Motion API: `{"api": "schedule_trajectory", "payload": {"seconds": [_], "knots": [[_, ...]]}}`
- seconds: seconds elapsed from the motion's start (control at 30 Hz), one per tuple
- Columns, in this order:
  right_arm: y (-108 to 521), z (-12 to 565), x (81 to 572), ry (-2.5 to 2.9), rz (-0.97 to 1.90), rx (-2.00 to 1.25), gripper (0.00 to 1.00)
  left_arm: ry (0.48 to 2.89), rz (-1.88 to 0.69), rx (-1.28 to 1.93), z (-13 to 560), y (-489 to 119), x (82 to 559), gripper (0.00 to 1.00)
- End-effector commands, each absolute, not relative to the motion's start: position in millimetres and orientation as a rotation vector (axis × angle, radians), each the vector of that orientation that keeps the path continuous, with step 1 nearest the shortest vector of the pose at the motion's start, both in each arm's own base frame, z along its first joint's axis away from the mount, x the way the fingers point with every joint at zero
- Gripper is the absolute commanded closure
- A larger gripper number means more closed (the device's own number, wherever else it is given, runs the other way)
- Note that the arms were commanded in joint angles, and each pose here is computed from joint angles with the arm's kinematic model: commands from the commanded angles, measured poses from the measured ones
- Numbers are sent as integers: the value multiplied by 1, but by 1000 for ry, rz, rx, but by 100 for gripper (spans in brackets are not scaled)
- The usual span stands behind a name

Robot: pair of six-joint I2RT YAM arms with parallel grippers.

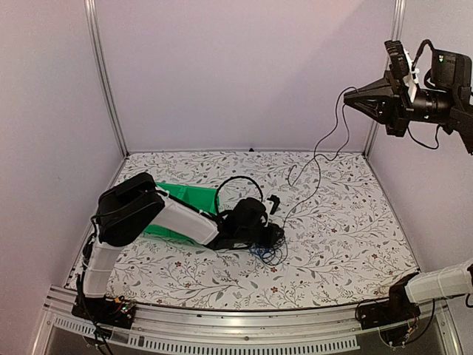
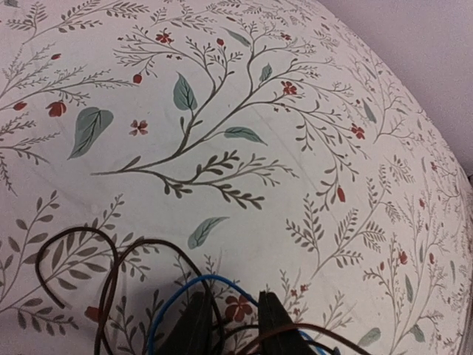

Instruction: Untangle the cables

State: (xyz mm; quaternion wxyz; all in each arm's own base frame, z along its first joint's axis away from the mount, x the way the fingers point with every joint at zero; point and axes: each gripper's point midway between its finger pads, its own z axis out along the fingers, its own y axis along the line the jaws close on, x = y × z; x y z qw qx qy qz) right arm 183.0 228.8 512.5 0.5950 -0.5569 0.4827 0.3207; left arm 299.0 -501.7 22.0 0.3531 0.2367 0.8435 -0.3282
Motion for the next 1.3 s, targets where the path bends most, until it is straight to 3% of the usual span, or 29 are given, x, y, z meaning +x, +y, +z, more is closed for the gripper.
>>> {"api": "schedule_trajectory", "payload": {"seconds": [0.0,0.2,0.37,0.73,1.07,1.27], "knots": [[213,557,185,1102,604,-1205,100,2175,-837,629,26,-498,301,77],[179,665,161,877,331,-1073,100,2186,-850,640,18,-498,299,77],[176,670,170,880,291,-1049,100,2192,-869,642,19,-497,295,76],[199,539,226,1182,416,-1156,100,2087,-912,654,72,-499,292,70],[210,390,233,1402,591,-1240,100,1955,-905,589,152,-488,290,60],[212,355,237,1453,607,-1262,100,1874,-902,628,184,-489,288,56]]}}
